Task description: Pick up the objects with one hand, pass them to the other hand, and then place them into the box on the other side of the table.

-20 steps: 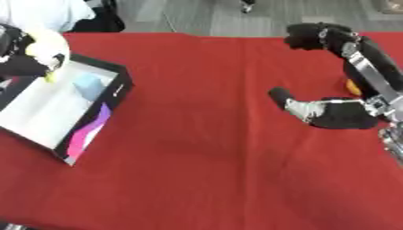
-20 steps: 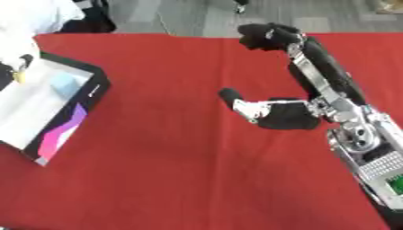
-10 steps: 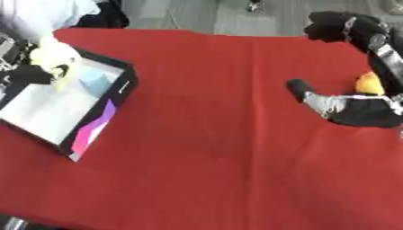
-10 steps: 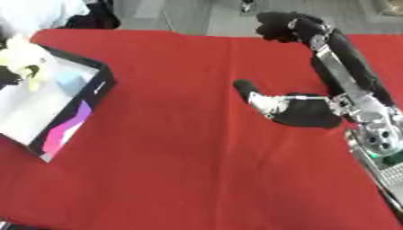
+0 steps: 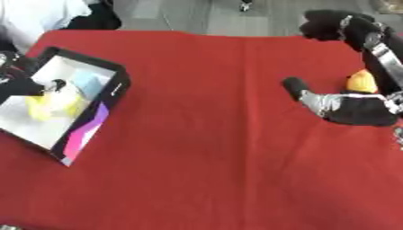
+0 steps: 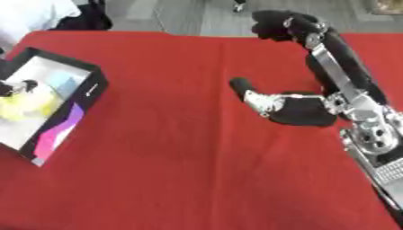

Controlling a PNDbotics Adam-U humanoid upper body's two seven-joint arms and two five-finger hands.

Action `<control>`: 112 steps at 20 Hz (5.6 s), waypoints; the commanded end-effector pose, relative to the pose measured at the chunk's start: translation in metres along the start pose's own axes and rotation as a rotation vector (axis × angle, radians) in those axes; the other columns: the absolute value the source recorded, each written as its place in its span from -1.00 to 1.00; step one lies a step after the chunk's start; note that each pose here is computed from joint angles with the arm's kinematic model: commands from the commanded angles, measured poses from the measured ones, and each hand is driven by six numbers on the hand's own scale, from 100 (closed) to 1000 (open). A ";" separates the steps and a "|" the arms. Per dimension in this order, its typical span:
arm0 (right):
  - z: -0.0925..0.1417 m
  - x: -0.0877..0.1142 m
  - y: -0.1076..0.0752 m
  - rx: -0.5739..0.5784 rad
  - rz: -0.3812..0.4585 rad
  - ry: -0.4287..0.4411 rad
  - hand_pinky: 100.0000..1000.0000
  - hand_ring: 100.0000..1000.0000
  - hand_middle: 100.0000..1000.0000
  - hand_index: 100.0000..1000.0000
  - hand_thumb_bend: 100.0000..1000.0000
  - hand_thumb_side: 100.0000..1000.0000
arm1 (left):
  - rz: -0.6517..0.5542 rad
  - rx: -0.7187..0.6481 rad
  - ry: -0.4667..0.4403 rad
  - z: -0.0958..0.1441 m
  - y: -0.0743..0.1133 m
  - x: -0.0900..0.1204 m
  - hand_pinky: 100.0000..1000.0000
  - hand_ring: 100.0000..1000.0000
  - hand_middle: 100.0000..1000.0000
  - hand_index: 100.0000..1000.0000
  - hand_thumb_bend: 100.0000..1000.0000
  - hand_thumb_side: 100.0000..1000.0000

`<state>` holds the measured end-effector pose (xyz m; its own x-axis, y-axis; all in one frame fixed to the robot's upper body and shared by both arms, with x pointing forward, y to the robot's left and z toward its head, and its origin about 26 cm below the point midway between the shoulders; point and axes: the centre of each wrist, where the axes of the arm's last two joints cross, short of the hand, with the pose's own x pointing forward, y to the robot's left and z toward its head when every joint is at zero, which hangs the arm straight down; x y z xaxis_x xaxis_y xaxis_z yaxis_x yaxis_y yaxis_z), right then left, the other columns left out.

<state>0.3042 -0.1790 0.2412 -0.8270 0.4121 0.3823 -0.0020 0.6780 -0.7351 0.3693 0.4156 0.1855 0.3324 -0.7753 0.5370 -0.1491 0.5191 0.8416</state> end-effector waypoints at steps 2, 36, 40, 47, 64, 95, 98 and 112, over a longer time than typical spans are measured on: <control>-0.001 0.004 -0.010 -0.013 0.024 -0.025 0.60 0.51 0.42 0.73 -0.36 -0.40 | -0.036 0.062 0.007 -0.002 0.016 0.001 0.63 0.52 0.48 0.66 0.16 0.09; 0.020 -0.022 -0.111 0.250 0.212 0.407 0.69 0.64 0.58 0.76 -0.48 -0.02 | 0.073 0.133 -0.207 0.020 0.026 0.035 0.50 0.38 0.28 0.46 0.06 0.07; 0.019 -0.032 -0.129 0.371 0.253 0.442 0.71 0.65 0.58 0.75 -0.46 -0.02 | 0.083 0.147 -0.213 0.020 0.027 0.040 0.50 0.37 0.27 0.47 0.04 0.07; 0.019 -0.053 -0.151 0.489 0.254 0.486 0.73 0.70 0.60 0.76 -0.37 -0.17 | 0.188 0.185 -0.281 0.025 0.032 0.054 0.50 0.35 0.24 0.43 -0.02 0.05; 0.033 -0.092 -0.171 0.565 0.397 0.583 0.78 0.73 0.62 0.74 -0.26 -0.52 | 0.264 0.209 -0.365 0.032 0.039 0.076 0.50 0.35 0.23 0.41 -0.04 0.07; 0.060 -0.119 -0.191 0.390 0.558 0.771 0.78 0.68 0.56 0.69 -0.72 -0.71 | 0.289 0.216 -0.390 0.034 0.042 0.082 0.50 0.35 0.24 0.36 -0.11 0.08; 0.063 -0.121 -0.190 0.381 0.573 0.779 0.78 0.68 0.56 0.69 -0.71 -0.70 | 0.290 0.216 -0.390 0.034 0.042 0.082 0.50 0.35 0.24 0.36 -0.12 0.08; 0.066 -0.125 -0.188 0.373 0.584 0.782 0.75 0.54 0.28 0.46 -0.98 -0.87 | 0.300 0.218 -0.391 0.035 0.041 0.081 0.52 0.35 0.24 0.34 -0.14 0.09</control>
<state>0.3751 -0.3902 0.2818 -0.1819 0.9781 0.1011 -0.0266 0.0978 -0.9948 0.3619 0.3571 0.2504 -0.0961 -0.6901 0.7173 -0.3538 0.6972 0.6234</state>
